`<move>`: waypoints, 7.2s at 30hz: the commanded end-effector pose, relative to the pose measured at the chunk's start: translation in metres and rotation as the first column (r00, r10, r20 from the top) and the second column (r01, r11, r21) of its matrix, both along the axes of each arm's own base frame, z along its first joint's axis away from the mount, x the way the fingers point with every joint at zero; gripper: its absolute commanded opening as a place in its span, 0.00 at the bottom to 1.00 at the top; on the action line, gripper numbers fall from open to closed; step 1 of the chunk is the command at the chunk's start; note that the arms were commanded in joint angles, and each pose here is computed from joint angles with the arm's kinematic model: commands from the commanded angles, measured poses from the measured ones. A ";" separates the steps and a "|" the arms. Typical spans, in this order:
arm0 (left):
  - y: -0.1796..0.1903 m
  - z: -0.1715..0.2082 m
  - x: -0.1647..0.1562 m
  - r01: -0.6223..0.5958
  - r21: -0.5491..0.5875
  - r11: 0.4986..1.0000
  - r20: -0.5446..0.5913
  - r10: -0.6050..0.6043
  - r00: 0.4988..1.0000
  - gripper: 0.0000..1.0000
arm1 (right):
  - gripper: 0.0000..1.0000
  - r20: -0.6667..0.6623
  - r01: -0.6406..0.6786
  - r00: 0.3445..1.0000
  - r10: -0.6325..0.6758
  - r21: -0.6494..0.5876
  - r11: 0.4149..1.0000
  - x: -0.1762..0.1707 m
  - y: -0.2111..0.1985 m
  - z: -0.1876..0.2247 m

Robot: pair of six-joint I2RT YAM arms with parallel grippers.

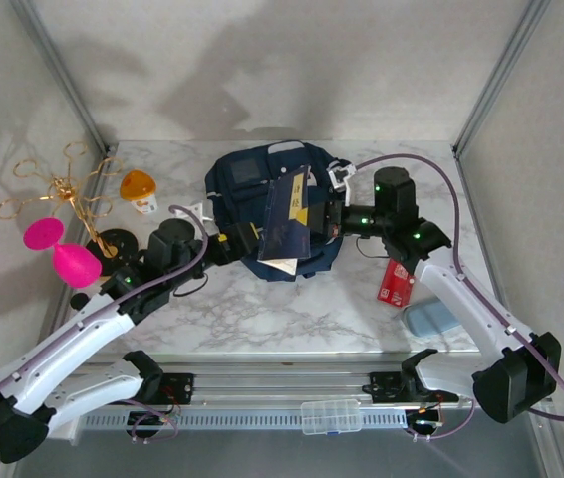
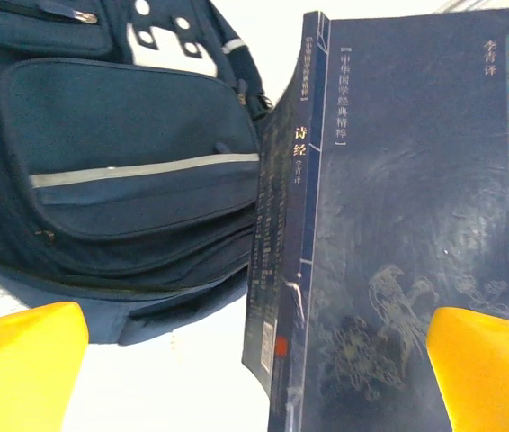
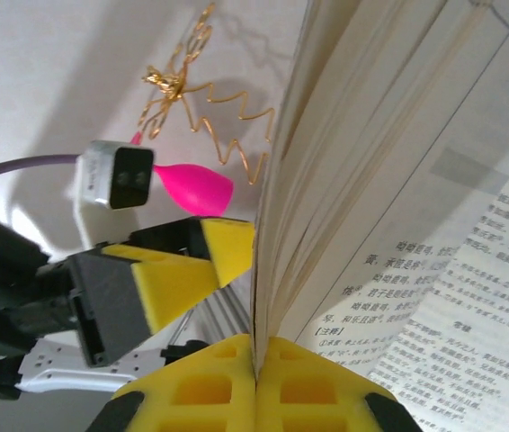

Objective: Pack the student bag
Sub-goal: Pick up the book from the bottom-center of the table, then open the student bag at the center of the table.

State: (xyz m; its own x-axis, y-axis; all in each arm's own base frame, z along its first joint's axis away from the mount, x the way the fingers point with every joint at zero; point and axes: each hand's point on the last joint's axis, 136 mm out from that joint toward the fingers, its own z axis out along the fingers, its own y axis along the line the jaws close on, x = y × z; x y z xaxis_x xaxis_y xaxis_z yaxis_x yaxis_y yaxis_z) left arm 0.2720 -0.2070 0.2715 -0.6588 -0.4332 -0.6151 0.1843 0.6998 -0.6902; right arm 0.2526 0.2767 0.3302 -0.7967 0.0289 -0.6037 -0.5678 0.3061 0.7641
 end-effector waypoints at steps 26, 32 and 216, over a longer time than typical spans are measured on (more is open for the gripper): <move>-0.067 0.051 0.005 0.276 -0.344 0.897 0.145 -0.239 0.960 0.84 | 0.00 0.100 -0.177 0.981 0.165 0.127 0.976 -0.014 0.000 0.021; -0.058 0.032 0.001 0.239 -0.320 0.917 0.107 -0.215 0.971 0.99 | 0.00 0.142 -0.250 0.963 0.229 0.160 0.955 -0.025 -0.001 0.024; -0.137 0.050 0.114 0.147 0.490 0.859 0.242 -0.296 0.924 0.00 | 0.00 -0.392 0.356 0.855 -0.340 -0.034 0.934 0.017 -0.104 -0.141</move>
State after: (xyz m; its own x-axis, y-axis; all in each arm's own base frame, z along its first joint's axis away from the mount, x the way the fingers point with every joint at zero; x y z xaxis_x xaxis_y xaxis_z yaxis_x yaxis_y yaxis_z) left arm 0.3887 -0.3368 0.2627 -0.5745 0.1479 -0.8050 0.4851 0.8537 -0.1893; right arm 0.2608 0.1582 0.1772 -0.9094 0.3655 -0.1982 -0.0273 0.4233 0.9056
